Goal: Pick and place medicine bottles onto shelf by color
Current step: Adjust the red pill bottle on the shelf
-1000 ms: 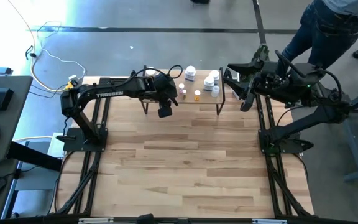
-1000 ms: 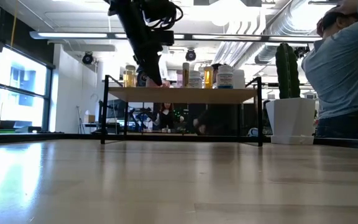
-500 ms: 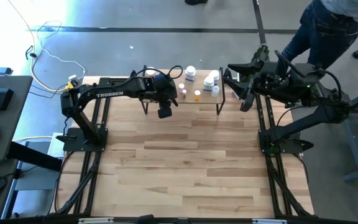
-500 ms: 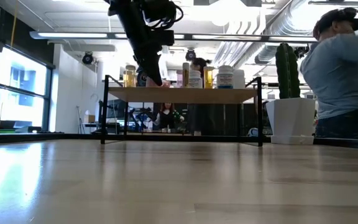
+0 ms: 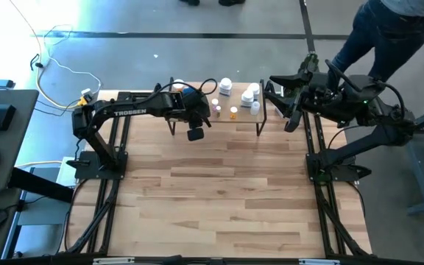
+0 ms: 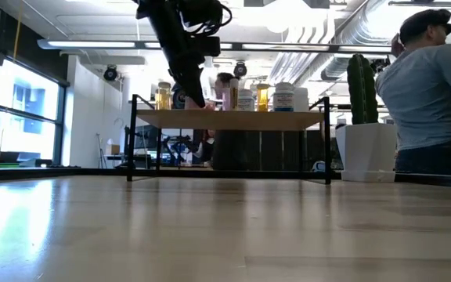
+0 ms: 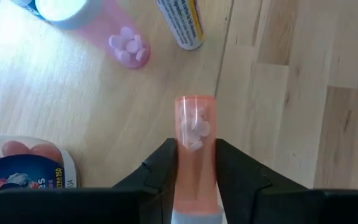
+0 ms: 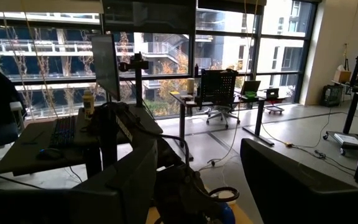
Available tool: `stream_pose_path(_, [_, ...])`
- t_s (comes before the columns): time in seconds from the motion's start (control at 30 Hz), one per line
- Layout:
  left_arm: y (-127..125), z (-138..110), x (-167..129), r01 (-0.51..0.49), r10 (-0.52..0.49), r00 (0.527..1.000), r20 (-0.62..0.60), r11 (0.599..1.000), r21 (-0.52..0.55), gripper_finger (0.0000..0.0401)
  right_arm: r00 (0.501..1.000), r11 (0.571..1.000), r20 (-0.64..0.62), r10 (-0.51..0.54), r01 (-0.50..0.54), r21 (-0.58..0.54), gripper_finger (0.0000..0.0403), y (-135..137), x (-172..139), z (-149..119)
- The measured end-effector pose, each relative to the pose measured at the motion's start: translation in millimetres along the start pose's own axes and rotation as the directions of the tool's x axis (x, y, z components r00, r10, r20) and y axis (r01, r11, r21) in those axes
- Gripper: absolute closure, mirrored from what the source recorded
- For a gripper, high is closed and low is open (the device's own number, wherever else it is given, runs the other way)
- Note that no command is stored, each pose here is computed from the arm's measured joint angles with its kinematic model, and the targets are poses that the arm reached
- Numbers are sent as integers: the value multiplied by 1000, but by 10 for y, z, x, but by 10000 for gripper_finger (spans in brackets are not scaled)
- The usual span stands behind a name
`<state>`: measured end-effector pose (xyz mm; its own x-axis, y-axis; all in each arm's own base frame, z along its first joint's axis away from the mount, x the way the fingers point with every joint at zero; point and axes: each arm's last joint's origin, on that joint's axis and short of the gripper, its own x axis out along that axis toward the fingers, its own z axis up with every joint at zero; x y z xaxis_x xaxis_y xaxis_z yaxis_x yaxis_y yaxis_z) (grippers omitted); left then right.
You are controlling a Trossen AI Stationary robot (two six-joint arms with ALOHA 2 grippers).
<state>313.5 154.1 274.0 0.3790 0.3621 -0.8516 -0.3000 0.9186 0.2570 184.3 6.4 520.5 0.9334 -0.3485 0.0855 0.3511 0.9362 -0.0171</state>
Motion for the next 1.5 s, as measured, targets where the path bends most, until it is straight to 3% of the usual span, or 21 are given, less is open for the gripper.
stream_pose_path(0.63, [-138, 24, -237, -60, 59, 997, 43, 998, 15, 316, 1000, 1000, 0, 0, 0, 6, 180, 0, 2, -1])
stream_pose_path(0.87, [-271, 28, -522, -99, 94, 990, 108, 994, 45, 316, 999, 993, -25, 41, -38, 109, 180, 22, 18, -33])
stream_pose_path(1.03, [-461, 26, -747, -130, 108, 980, 166, 984, 124, 316, 991, 980, -88, 98, -81, 184, 180, 77, 85, -120])
stream_pose_path(1.27, [-820, 10, -1004, -216, 141, 960, 241, 921, 324, 316, 967, 941, -186, 174, -108, 320, 180, 219, 268, -289])
stream_pose_path(1.5, [-1228, -43, -1194, -308, 162, 938, 307, 796, 520, 316, 915, 866, -284, 287, -122, 484, 180, 400, 517, -508])
